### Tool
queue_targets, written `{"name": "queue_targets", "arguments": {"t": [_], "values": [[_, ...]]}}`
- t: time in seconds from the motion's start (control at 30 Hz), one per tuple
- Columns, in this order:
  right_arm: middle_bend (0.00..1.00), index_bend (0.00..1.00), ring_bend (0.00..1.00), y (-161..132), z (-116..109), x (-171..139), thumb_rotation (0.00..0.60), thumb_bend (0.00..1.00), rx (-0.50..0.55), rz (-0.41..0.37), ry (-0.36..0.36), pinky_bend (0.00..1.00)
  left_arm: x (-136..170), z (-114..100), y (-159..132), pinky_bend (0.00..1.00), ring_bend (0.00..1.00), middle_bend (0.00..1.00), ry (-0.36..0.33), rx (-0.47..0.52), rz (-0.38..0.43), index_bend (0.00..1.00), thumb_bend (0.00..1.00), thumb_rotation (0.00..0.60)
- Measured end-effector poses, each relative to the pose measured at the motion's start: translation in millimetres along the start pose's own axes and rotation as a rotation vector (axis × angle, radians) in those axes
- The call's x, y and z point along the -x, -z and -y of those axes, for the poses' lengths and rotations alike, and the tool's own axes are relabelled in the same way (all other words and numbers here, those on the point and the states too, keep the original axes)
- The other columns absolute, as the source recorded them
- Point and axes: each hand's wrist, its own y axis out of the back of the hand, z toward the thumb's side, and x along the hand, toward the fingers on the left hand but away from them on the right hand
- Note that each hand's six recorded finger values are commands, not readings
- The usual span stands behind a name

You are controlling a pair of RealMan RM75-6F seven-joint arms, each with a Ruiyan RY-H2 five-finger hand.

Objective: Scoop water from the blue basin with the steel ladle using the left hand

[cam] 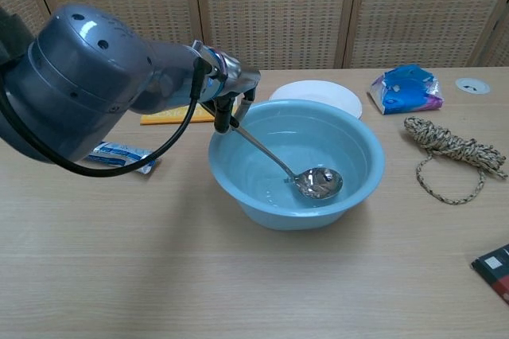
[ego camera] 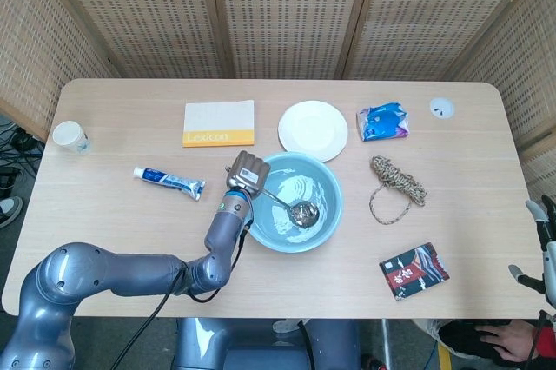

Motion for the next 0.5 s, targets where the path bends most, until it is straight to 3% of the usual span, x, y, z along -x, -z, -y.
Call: {"name": "queue_targets", "arguments": {"t": [0.5], "values": [[0.00, 0.00, 0.00, 1.0, 2.5, 3.5, 0.600, 0.00, 0.004, 0.004, -0.011, 0.00, -7.6, -1.5, -6.7, 1.00, 1.00, 0.98, 0.018, -0.024, -0.027, 1.00, 0.53, 0.600]]}}
